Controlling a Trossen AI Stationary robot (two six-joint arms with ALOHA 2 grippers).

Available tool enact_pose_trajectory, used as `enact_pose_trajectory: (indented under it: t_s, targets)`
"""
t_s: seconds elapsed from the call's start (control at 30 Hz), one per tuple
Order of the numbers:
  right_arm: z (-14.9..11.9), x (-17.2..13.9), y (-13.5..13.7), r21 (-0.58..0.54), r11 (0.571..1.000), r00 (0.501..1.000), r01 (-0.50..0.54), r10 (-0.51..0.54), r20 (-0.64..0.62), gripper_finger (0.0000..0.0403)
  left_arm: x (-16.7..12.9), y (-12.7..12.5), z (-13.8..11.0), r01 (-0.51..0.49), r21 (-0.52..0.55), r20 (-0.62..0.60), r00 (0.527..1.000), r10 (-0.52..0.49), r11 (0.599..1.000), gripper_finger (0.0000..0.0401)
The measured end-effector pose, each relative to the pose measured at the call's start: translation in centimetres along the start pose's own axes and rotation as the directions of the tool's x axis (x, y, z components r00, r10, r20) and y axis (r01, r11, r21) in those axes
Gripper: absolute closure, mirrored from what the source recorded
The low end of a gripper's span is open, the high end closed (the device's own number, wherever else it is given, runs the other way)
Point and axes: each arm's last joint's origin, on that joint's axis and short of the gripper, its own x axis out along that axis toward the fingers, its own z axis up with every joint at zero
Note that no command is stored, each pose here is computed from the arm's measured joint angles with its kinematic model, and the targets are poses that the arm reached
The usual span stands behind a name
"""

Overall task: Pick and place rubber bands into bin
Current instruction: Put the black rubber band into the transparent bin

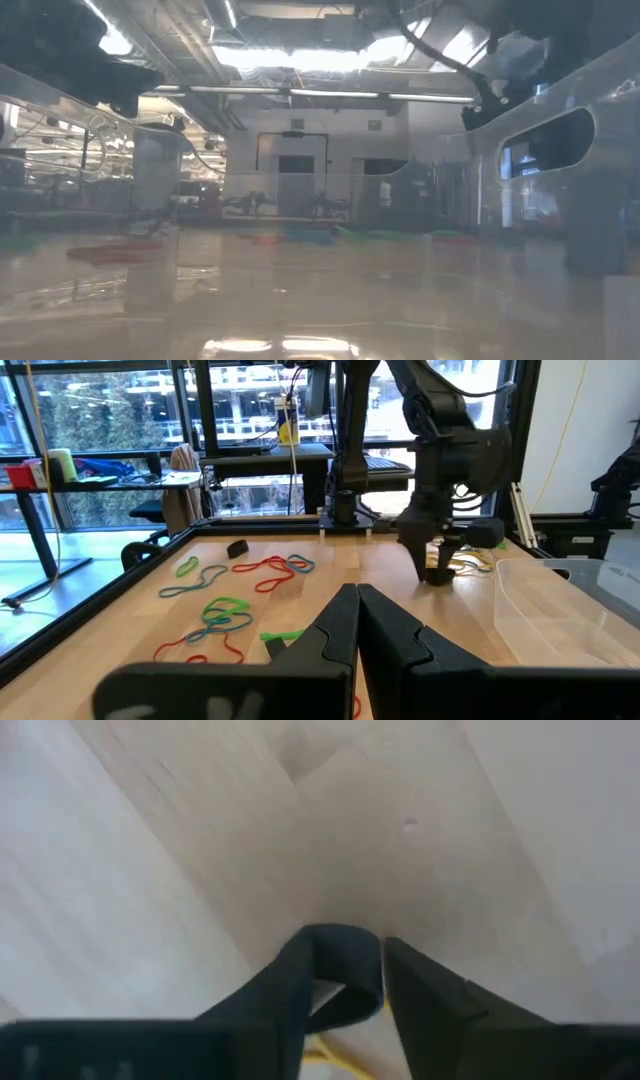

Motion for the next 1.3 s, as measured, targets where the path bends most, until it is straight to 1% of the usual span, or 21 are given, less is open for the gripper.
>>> enact_pose_trajectory:
  t_s: [0.07,0.17,0.2,0.3,0.4,0.5,0.57,0.6,0.7,0.83,1.0,1.1,1.3]
  targets:
    - [-0.2,0.3,0.1,-0.013,1.0,1.0,0.018,-0.018,0.009,0.032,0.0,0.0,0.0,0.0,0.0,0.0,1.0,0.0,1.0,0.0397]
    - [-0.4,0.1,0.4,-0.016,1.0,0.999,0.014,-0.014,0.036,0.038,0.0,0.0,0.0,0.0,0.0,0.0,1.0,0.0,1.0,0.0397]
    - [-0.5,-0.2,0.4,-0.015,1.0,0.999,0.011,-0.01,0.047,0.039,0.0,0.0,0.0,0.0,0.0,0.0,1.0,0.0,1.0,0.0397]
    - [-0.9,-1.6,0.2,-0.011,0.999,0.997,0.038,-0.037,0.074,0.0387,0.0,0.0,0.0,0.0,0.0,0.0,1.0,0.0,1.0,0.0397]
    - [-1.0,-4.5,0.5,0.01,1.0,0.992,0.014,-0.015,0.123,0.0391,0.0,0.0,0.0,0.0,0.0,0.0,1.0,0.0,1.0,0.0397]
    - [-1.7,-6.7,0.4,0.022,0.999,0.989,0.039,-0.041,0.141,0.0397,0.0,0.0,0.0,0.0,0.0,0.0,1.0,0.0,1.0,0.0397]
    - [-1.9,-8.6,0.9,0.048,0.999,0.984,0.003,-0.012,0.18,0.0397,0.0,0.0,0.0,0.0,0.0,0.0,1.0,0.0,1.0,0.0397]
    - [-2.0,-9.4,1.1,0.051,0.999,0.981,0.003,-0.013,0.194,0.0397,0.0,0.0,0.0,0.0,0.0,0.0,1.0,0.0,1.0,0.0397]
    - [-2.3,-10.8,1.3,0.074,0.996,0.975,0.052,-0.066,0.212,0.0399,0.0,0.0,0.0,0.0,0.0,0.0,1.0,0.0,1.0,0.0397]
    - [-2.1,-11.0,1.2,0.11,0.993,0.973,0.047,-0.07,0.219,0.039,0.0,0.0,0.0,0.0,0.0,0.0,1.0,0.0,1.0,0.0397]
    - [-2.1,-10.2,1.1,0.201,0.98,0.973,0.012,-0.058,0.225,0.0374,0.0,0.0,0.0,0.0,0.0,0.0,1.0,0.0,1.0,0.0397]
    - [-2.0,-9.9,1.3,0.213,0.977,0.971,-0.017,-0.034,0.235,0.0373,0.0,0.0,0.0,0.0,0.0,0.0,1.0,0.0,1.0,0.0397]
    - [-1.9,-9.2,1.5,0.215,0.974,0.967,-0.067,0.01,0.255,0.0396,0.0,0.0,0.0,0.0,0.0,0.0,1.0,0.0,1.0,0.0397]
